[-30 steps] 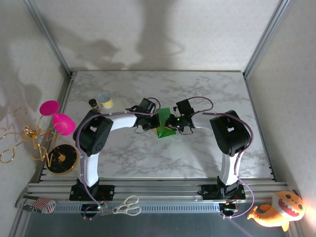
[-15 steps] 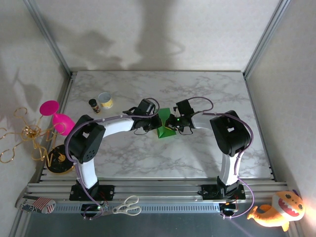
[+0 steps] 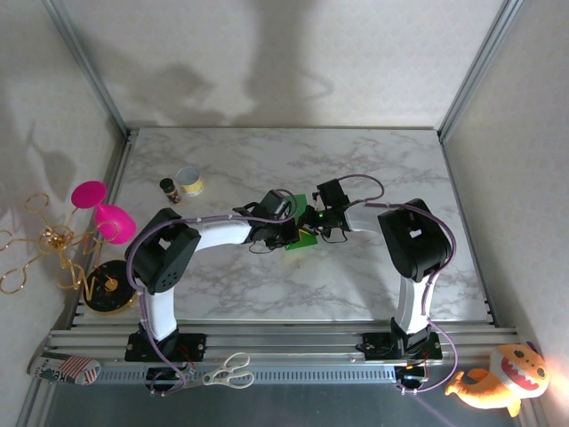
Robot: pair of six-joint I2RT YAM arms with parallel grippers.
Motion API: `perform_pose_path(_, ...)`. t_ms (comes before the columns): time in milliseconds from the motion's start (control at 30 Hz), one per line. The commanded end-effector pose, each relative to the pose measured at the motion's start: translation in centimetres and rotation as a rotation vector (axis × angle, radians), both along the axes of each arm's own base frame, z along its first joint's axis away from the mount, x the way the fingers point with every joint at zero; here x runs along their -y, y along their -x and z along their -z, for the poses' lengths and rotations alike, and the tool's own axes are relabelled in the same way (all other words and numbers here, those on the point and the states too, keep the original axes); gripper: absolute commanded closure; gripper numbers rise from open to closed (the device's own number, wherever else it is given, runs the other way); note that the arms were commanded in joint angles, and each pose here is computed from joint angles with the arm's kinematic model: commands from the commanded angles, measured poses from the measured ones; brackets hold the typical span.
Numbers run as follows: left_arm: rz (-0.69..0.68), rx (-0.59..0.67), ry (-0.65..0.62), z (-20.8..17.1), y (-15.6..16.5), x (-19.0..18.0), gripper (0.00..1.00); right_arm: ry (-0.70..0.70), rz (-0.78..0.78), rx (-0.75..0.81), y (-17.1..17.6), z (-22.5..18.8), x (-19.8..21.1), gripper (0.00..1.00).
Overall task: Fold a paper plane with a square sheet of paper (pick it up from the middle)
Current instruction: Fold the triangle a second time at the center of the table.
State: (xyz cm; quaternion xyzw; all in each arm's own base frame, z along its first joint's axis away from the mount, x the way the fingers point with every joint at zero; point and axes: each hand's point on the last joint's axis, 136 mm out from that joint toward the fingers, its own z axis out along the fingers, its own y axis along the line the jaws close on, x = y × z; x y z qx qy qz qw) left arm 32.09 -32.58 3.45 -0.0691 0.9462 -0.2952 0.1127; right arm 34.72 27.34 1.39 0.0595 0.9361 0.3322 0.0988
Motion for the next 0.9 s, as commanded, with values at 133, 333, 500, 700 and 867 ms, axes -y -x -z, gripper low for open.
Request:
perform_pose_path(133,-0.026,-0.013,-0.062,1.5,-0.1,-1.0,0.89,0.275,0.081,-0.193,3.8,7.2,5.5,0.95)
perform_pose_path(333,-0.023,-0.022,-0.082,2.2,0.2,-1.3,0.9,0.278,0.079,-0.196,3.8,7.3,5.6,0.95)
perform_pose_path(500,-0.021,-0.03,-0.091,2.7,0.5,-1.5,0.91,0.278,0.078,-0.198,3.8,7.3,5.6,0.95)
perform_pose_path(700,-0.017,-0.038,-0.101,3.1,0.7,-1.8,0.92,0.279,0.078,-0.197,3.8,7.3,5.6,0.95)
perform_pose_path(867,-0.01,-0.049,-0.119,3.6,1.2,-2.2,0.93,0.281,0.078,-0.199,3.9,7.4,5.6,0.95)
